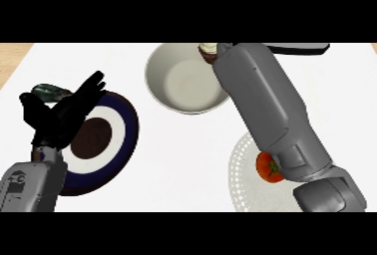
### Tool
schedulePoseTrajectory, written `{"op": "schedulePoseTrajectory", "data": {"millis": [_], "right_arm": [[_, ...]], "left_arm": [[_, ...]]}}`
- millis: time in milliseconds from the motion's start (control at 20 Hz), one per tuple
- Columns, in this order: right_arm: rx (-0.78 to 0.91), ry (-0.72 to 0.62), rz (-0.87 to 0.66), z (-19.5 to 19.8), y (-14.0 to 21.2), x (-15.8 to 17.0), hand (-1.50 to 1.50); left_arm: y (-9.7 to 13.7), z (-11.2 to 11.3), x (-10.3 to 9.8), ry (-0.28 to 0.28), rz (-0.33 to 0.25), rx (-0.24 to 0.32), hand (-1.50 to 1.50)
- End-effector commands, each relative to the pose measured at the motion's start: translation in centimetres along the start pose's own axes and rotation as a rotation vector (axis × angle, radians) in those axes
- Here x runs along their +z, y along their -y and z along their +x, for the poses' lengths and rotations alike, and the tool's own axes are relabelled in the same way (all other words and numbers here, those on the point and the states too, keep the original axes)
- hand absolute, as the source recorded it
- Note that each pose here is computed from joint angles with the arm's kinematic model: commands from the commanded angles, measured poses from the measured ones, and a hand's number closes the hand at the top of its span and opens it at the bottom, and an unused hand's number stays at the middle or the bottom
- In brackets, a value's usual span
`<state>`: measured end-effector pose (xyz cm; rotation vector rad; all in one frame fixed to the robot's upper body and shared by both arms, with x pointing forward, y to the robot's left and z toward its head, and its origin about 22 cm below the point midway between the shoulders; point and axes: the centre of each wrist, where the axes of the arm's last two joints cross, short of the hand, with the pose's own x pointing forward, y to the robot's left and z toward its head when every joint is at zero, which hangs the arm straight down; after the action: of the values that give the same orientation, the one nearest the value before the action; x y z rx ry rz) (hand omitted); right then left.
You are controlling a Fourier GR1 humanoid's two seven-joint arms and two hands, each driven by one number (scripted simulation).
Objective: Pick the cupcake from the placemat and place it in the bowl
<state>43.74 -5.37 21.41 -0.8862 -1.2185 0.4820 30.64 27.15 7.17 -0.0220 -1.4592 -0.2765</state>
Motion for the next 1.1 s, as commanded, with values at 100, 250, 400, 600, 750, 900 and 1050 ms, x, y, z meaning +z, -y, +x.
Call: {"op": "schedulePoseTrajectory", "data": {"millis": [100,250,400,600,750,900,1050], "right_arm": [[-0.279,-0.133,0.017,-2.8,-1.2,-2.4,-1.50],[-0.338,-0.066,-0.010,-2.6,-1.6,-2.6,-1.50],[-0.357,-0.011,-0.071,-2.9,-2.2,-2.9,-1.50],[-0.343,0.036,-0.159,-3.7,-2.6,-3.4,-1.50],[-0.359,0.038,-0.261,-3.3,-1.7,-3.8,-1.50],[-0.377,0.007,-0.304,-3.8,-3.3,-3.5,-1.50],[-0.392,0.014,-0.374,-2.9,-1.0,-4.1,-1.50]], "left_arm": [[1.4,0.7,-0.5,0.017,-0.041,-0.011,0.00],[0.9,1.9,-1.4,0.028,-0.036,-0.008,0.00],[-0.8,0.9,-0.6,0.010,-0.022,-0.018,0.00],[0.4,0.2,-0.7,0.002,-0.020,-0.007,0.00],[-0.9,1.3,-0.5,-0.001,-0.002,-0.013,0.00],[-0.4,-0.4,-0.2,-0.007,0.009,-0.012,0.00],[-0.7,-1.0,0.6,-0.019,0.034,-0.004,0.00]]}}
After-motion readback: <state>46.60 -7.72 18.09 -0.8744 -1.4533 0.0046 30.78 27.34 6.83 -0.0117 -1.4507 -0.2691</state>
